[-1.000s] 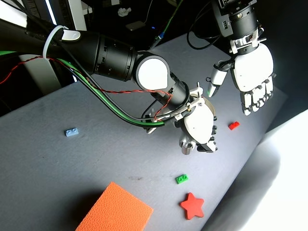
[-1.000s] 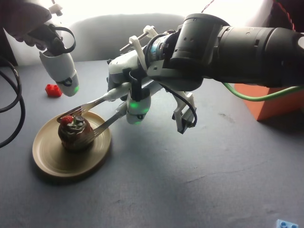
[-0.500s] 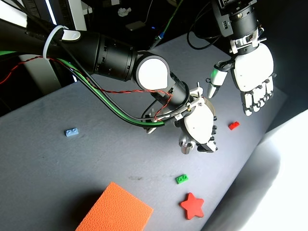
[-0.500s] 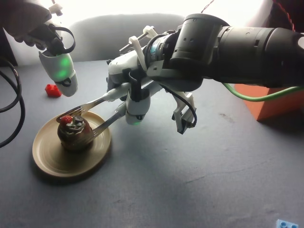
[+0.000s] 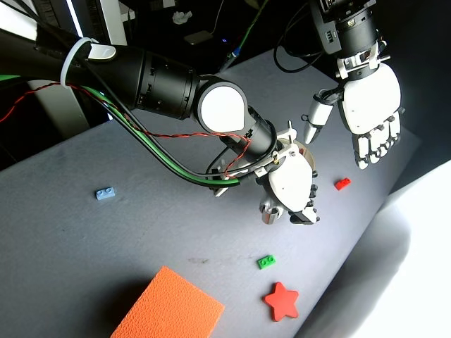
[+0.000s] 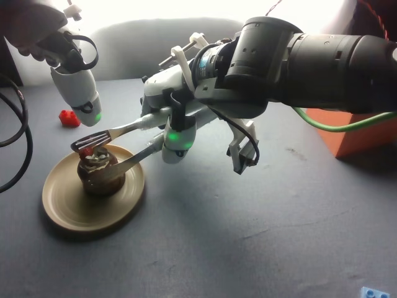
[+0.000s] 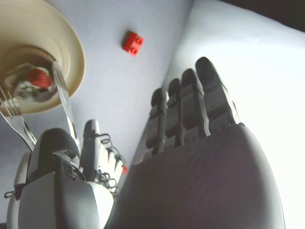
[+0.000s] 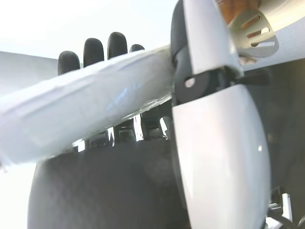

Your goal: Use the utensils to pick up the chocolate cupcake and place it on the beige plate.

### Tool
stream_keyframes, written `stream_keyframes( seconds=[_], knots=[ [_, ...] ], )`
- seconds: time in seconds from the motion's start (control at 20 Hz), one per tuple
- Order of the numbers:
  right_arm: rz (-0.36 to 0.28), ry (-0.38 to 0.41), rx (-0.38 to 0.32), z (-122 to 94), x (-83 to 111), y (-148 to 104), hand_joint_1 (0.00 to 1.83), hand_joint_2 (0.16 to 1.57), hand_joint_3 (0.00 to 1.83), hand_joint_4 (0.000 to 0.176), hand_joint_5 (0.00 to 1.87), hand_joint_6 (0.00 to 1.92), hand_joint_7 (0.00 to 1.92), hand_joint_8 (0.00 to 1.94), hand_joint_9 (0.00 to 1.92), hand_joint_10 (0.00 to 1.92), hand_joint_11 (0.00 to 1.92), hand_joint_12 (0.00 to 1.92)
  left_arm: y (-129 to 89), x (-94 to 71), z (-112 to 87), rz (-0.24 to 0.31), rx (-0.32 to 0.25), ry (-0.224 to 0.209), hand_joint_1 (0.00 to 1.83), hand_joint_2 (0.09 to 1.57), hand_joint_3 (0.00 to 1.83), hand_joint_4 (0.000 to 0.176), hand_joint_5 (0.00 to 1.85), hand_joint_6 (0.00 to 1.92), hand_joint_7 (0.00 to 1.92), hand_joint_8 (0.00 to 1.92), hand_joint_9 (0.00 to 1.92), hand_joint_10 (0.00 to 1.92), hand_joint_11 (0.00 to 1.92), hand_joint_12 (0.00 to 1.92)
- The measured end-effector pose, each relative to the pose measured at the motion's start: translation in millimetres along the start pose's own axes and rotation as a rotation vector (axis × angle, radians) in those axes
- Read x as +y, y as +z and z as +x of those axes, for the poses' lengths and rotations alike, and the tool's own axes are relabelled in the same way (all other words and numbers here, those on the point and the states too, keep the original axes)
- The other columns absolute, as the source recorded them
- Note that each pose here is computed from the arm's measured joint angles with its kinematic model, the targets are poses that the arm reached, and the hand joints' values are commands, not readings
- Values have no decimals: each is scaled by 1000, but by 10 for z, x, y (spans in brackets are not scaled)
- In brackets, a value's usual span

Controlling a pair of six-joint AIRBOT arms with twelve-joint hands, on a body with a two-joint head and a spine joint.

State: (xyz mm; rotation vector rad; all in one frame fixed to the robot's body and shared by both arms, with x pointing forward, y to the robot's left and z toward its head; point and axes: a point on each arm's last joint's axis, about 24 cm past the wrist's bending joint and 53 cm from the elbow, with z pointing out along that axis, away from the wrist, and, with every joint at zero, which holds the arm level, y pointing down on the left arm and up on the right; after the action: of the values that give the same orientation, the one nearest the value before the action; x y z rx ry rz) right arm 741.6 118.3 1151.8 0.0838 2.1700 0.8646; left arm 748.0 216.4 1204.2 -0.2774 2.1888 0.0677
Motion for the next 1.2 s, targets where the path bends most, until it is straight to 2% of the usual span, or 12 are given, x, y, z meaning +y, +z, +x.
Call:
stream_keyframes(
  seconds=[0.3, 0.45, 0.65, 0.8, 0.95, 1.15, 1.2],
  knots=[
    [-16, 1, -3, -53, 66, -87, 996, 1084, 0, 0, 587, 13, 498, 402, 289, 967, 58, 1486, 0, 0, 0, 0, 0, 0, 406, 1013, 0, 0, 167, 2, 138, 1, 145, 2, 0, 503],
    [-36, -2, -16, -136, 138, -154, 987, 1087, 0, 0, 592, 14, 514, 408, 293, 972, 59, 1470, -1, 0, -2, 0, -1, 0, 404, 1018, 1, 0, 148, 1, 124, 0, 128, 2, 0, 425],
    [-41, -6, -3, -91, 126, -243, 979, 1096, 1, 0, 591, 9, 508, 364, 282, 947, 32, 1482, 0, 0, 0, 0, 0, 0, 390, 1028, 2, 0, 154, 2, 124, 1, 132, 2, 0, 409],
    [-47, -13, 5, -69, 91, -378, 956, 1101, 0, 0, 583, 5, 500, 372, 274, 983, 38, 1491, 0, -1, 0, 0, 0, 0, 402, 1025, 0, 0, 154, 4, 122, 3, 130, 3, 0, 435],
    [-61, -26, 12, -40, 42, -549, 955, 1106, 0, 0, 613, 15, 496, 413, 266, 1023, 75, 1498, 0, -1, 0, 0, 0, 0, 401, 1014, 0, 0, 192, 8, 170, 9, 177, 10, 0, 578],
    [-89, -75, 15, -12, 1, -860, 970, 1100, 0, 0, 612, 9, 455, 514, 242, 1077, 74, 1498, 0, 1, 0, 0, 0, -1, 424, 1018, 0, 0, 181, 1, 157, 1, 168, 0, 0, 503],
    [-89, -81, 15, -8, -38, -927, 934, 1111, 4, 0, 606, 6, 436, 519, 228, 1070, 60, 1491, 0, 1, 0, 0, 0, -1, 415, 1014, 0, 0, 185, 2, 166, 3, 181, 3, 0, 535]
  ],
)
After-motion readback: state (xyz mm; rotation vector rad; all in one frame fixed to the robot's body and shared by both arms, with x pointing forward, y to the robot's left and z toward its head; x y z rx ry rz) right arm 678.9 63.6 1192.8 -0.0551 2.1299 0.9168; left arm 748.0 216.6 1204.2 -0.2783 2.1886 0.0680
